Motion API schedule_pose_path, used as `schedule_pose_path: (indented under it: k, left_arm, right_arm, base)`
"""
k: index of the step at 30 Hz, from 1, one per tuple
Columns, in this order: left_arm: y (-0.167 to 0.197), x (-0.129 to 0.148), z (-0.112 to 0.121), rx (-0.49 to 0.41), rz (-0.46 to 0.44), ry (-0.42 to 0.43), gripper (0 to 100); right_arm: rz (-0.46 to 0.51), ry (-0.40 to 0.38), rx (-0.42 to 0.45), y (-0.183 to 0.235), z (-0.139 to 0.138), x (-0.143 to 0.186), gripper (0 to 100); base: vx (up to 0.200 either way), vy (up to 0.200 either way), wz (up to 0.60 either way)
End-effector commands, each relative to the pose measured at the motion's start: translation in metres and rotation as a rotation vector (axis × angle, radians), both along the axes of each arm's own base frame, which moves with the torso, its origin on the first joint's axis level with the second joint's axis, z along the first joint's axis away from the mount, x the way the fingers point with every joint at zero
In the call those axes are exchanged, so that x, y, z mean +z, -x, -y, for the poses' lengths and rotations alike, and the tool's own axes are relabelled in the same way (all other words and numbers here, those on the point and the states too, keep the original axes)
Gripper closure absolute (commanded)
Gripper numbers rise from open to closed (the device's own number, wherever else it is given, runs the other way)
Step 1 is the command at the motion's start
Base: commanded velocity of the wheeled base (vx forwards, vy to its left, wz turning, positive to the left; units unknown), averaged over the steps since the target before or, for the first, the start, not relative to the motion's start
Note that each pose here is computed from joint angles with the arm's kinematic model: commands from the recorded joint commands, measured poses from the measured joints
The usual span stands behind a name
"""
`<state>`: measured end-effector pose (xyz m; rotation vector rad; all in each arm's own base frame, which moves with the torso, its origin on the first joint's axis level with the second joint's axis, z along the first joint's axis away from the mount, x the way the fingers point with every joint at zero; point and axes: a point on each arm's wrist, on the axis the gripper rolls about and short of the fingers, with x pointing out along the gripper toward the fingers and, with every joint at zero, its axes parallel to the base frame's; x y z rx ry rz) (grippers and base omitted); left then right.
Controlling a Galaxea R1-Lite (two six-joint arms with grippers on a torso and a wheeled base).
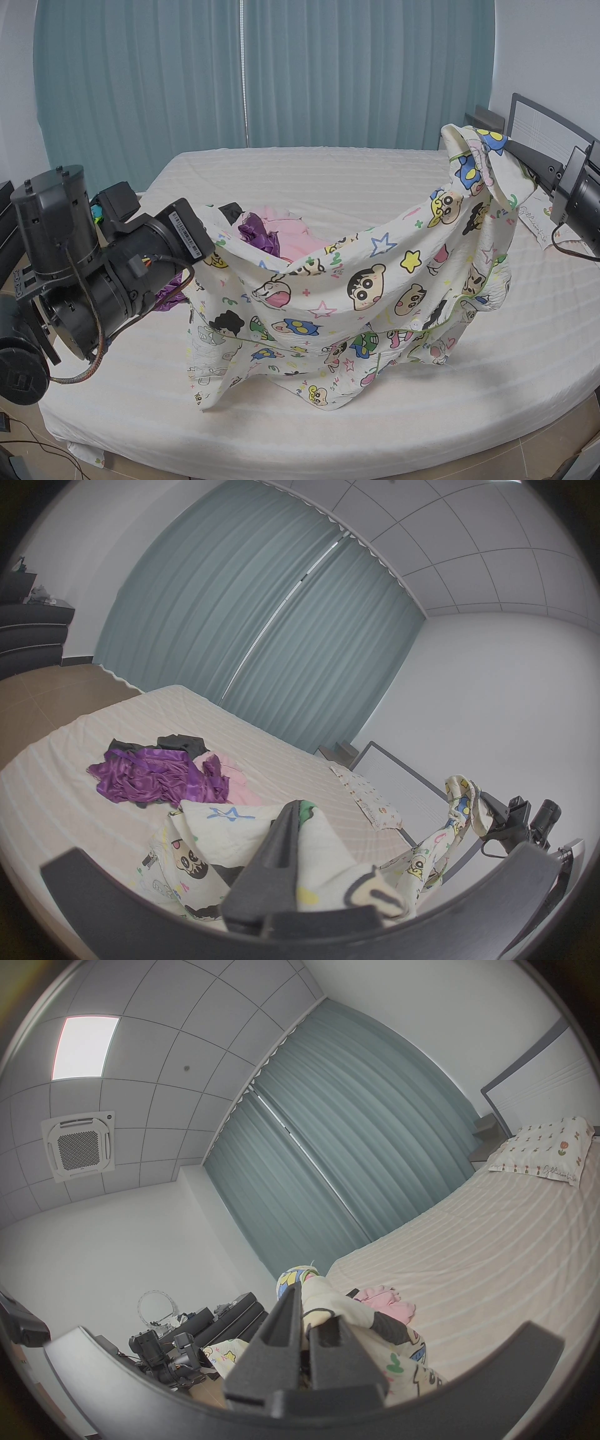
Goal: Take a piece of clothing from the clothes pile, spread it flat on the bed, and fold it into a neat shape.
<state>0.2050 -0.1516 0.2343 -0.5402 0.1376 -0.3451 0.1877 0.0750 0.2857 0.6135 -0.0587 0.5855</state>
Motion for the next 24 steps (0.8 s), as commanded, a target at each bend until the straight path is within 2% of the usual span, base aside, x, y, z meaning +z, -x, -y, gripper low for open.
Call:
schedule_pose_path:
  k: [1, 24]
  left_arm:
    - [0.0011, -0.0004, 0.0056, -0.018, -0.001, -0.002, 100]
    - [0.0004, -0.0029, 0.0103, -0.03, -0.01, -0.003, 100]
  right_arm:
    - [0.005, -0.002, -0.002, 0.002, 0.0012, 0.0008, 100]
    - [0.015, -0.004, -0.015, 0.0093, 0.0062, 0.002, 100]
  base:
    - [0.0, -0.2, 0.0]
    - [0.0, -0.2, 0.0]
